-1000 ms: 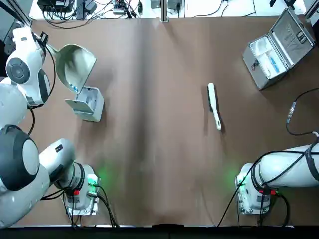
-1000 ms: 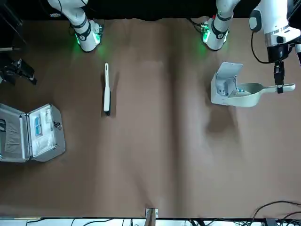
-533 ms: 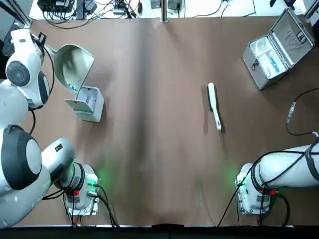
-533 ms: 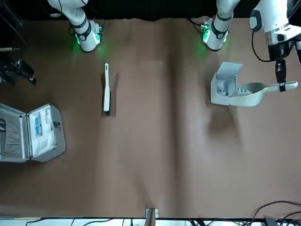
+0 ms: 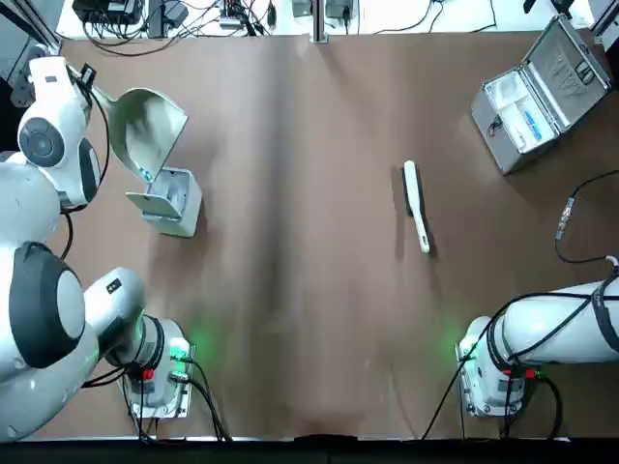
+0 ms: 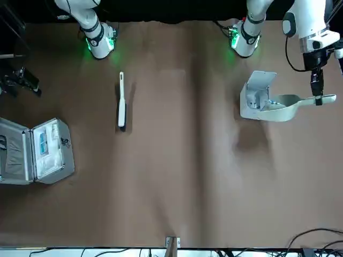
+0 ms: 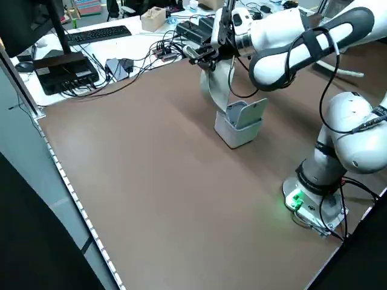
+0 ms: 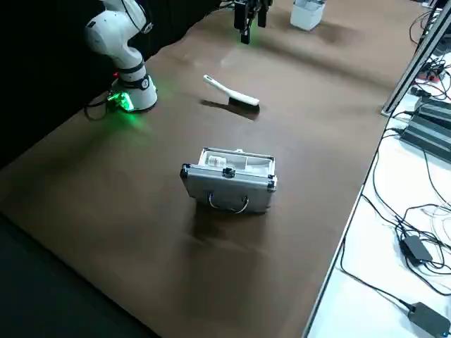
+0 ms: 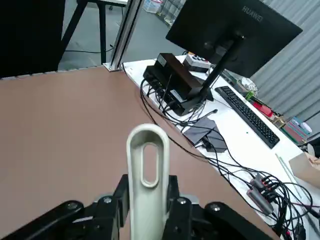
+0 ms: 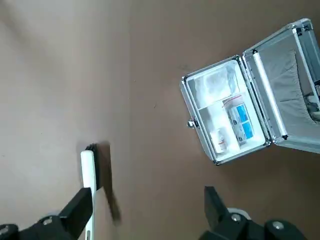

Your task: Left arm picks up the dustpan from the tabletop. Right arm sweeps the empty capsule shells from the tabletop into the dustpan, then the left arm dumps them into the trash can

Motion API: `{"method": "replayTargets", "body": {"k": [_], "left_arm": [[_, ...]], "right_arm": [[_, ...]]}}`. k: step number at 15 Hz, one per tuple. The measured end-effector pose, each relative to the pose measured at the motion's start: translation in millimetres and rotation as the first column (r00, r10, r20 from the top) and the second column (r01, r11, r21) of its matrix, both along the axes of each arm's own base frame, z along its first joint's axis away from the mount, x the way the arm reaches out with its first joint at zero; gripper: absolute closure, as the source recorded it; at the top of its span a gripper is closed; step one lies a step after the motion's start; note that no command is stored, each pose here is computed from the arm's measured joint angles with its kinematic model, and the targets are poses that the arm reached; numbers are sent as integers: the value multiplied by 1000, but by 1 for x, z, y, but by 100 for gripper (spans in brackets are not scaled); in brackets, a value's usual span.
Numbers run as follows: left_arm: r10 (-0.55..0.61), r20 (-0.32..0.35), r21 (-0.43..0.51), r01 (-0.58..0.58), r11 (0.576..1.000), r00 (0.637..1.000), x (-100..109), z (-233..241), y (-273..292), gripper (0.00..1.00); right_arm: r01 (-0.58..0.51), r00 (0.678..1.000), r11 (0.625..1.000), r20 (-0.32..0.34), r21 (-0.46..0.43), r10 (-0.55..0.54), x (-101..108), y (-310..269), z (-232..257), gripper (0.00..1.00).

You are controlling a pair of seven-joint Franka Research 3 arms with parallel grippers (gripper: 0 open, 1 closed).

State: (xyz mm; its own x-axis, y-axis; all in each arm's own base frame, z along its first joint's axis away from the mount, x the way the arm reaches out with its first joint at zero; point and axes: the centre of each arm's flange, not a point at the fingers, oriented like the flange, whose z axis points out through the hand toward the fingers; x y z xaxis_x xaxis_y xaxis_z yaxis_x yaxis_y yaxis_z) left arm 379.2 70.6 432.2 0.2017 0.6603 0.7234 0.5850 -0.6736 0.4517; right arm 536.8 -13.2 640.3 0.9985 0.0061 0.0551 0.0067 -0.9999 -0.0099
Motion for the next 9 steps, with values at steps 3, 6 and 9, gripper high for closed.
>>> {"method": "replayTargets", "body": {"k": [3, 6, 9], "left_arm": [[-11, -7, 6, 11, 1000, 1000, 1, -2, -6, 67], [-9, -9, 10, 9, 1000, 1000, 2, -3, -6, 67], [-13, -7, 18, 13, 1000, 1000, 2, -2, -8, 67]], "right_arm": [[0, 1000, 1000, 0, 0, 0, 0, 0, 0, 1], [0, 1000, 1000, 1, 0, 0, 0, 0, 0, 1], [0, 1000, 1000, 2, 0, 0, 0, 0, 0, 1]]}}
